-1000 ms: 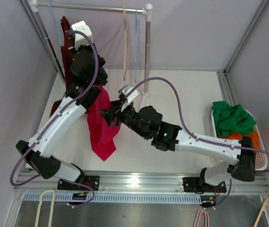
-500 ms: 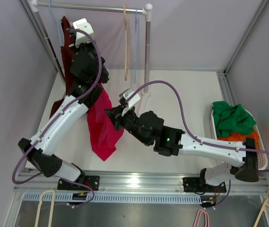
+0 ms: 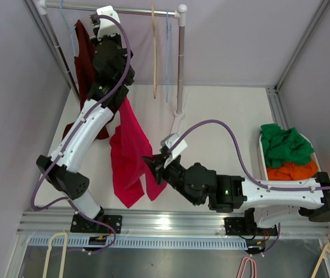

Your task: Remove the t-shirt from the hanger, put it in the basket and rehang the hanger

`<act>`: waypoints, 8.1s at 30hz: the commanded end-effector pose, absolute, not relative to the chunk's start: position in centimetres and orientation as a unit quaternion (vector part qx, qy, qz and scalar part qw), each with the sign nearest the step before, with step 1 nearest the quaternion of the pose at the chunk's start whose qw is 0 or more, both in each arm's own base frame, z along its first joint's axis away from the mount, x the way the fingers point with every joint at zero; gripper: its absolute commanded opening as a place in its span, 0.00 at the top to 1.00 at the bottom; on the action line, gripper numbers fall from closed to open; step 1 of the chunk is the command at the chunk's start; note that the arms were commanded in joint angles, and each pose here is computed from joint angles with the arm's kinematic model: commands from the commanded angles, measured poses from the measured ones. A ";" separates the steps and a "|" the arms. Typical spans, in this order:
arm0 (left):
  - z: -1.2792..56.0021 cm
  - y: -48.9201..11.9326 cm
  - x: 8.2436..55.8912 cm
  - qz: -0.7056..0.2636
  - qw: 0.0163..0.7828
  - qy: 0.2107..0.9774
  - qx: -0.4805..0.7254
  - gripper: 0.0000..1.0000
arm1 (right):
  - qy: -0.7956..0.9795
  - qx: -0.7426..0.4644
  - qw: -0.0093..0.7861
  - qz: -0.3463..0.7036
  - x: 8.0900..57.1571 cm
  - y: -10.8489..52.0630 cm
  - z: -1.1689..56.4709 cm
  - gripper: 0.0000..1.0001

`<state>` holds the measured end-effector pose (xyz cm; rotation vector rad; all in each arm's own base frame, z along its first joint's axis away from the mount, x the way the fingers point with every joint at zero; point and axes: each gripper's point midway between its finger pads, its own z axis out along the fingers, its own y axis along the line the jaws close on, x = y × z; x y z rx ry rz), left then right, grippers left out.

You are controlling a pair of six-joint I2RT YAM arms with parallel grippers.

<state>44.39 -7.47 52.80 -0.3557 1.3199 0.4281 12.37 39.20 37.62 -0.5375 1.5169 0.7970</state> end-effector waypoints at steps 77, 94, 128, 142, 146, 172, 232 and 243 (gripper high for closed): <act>60.1 -8.3 43.2 -0.132 0.818 0.558 0.044 0.99 | 0.838 -0.016 0.533 0.116 22.2 16.4 39.3 1.00; 58.7 -13.5 50.7 -0.170 0.815 0.552 0.044 0.99 | 0.580 0.314 0.748 -0.080 18.2 -6.4 62.0 1.00; 55.7 -18.1 53.5 -0.192 0.797 0.567 0.078 0.99 | 0.639 0.160 0.722 -0.213 24.8 1.7 63.5 1.00; 56.5 -18.1 53.0 -0.189 0.803 0.558 0.086 0.99 | 0.712 0.240 0.648 -0.125 37.6 -8.4 53.0 1.00; 56.7 -18.6 52.8 -0.189 0.805 0.555 0.093 0.99 | 0.682 0.282 0.658 -0.148 35.9 -10.9 52.5 1.00; 56.4 -17.5 52.3 -0.178 0.806 0.561 0.058 0.99 | 0.716 0.589 0.339 -0.159 27.1 -18.0 13.5 1.00; 63.2 -3.7 41.1 0.009 0.826 0.555 -0.100 0.20 | 0.772 0.264 0.578 0.030 33.6 -1.4 38.7 0.10; 56.2 1.6 46.8 0.027 0.763 0.633 -0.133 0.18 | 0.782 0.188 0.592 0.061 34.8 1.6 40.4 0.02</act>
